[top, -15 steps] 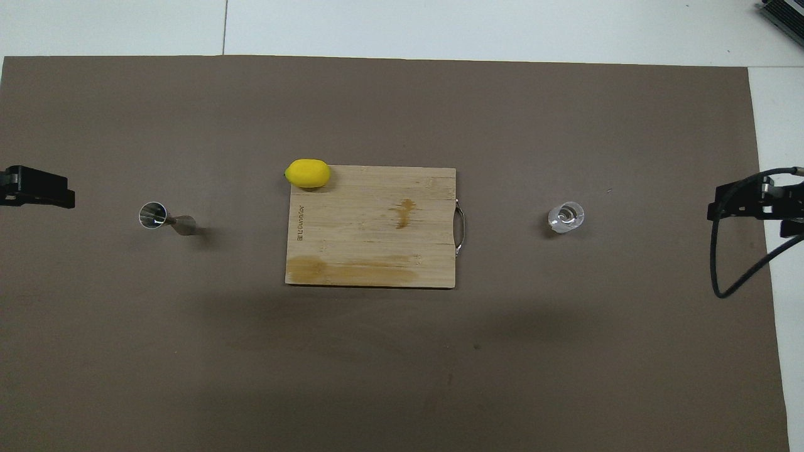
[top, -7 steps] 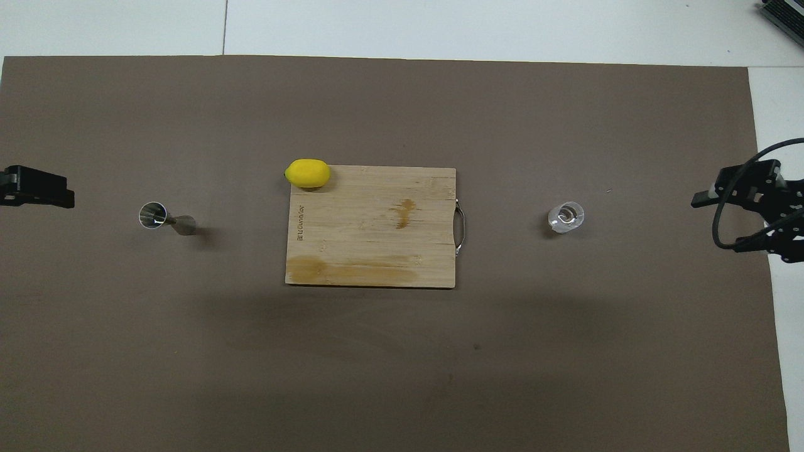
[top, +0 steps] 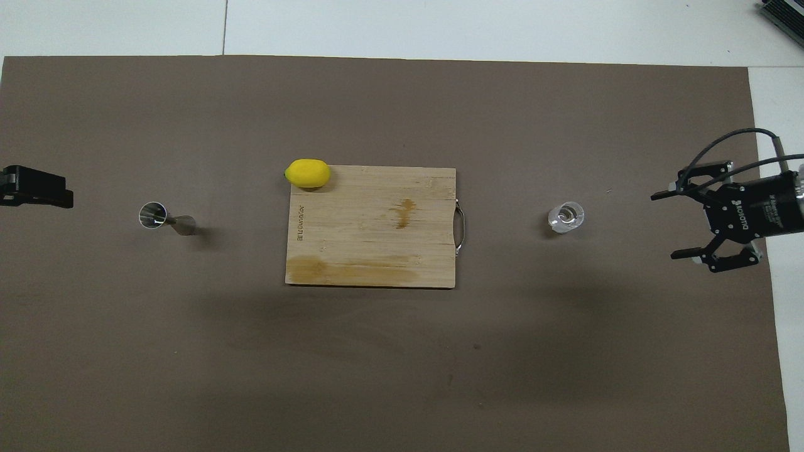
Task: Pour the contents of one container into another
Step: 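Move the right gripper to the glass cup while the left gripper approaches the metal cup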
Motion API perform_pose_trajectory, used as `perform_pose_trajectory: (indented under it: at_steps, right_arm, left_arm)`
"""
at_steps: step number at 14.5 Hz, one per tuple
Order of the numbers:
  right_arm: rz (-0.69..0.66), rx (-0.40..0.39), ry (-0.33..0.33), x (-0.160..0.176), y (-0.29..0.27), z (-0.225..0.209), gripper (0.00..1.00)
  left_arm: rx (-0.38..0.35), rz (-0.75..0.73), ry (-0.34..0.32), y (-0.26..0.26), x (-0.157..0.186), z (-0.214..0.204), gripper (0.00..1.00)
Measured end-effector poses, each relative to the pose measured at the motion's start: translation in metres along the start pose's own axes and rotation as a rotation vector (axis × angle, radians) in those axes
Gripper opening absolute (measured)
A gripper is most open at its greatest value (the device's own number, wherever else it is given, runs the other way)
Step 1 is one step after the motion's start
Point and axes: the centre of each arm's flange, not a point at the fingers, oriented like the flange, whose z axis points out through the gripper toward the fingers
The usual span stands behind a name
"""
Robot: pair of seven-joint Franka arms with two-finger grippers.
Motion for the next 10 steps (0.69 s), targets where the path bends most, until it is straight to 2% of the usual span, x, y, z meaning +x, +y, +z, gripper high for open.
perform_pose_trajectory:
  at_steps: [6,10]
  right_arm:
    - [0.321,0.086,-0.148,0.065,-0.009,0.050,1.00]
    - [0.455,0.093,-0.238,0.100,-0.007,0.088,1.00]
  left_arm:
    - [0.000,-0.001,0.012,0.000,0.002,0.004,1.00]
    - [0.000,-0.001,0.053,0.000,0.007,0.042,1.00]
